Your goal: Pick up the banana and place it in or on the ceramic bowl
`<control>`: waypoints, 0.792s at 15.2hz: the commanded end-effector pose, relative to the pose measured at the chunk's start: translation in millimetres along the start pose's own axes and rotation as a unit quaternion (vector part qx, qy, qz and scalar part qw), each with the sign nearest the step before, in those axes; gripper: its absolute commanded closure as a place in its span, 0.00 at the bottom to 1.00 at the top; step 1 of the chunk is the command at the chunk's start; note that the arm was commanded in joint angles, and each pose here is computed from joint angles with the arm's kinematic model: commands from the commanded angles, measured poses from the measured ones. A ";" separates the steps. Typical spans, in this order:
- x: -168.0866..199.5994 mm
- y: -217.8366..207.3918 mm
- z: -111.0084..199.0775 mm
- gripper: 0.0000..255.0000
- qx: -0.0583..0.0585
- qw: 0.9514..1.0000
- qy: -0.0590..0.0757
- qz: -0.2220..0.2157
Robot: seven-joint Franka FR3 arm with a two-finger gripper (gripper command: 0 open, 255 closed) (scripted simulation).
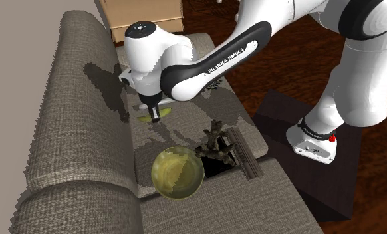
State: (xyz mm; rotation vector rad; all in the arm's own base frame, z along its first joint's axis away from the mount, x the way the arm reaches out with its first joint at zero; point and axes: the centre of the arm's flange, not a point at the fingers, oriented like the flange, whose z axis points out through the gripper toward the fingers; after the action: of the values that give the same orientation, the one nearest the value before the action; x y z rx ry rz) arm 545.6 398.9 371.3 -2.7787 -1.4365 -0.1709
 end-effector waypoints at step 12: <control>-13.0 -116.1 -22.8 1.00 0.000 1.000 0.000 0.000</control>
State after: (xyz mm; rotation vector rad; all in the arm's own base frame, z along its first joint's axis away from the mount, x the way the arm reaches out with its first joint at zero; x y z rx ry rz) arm 452.6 447.8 389.1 -2.7777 -1.4382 -0.1705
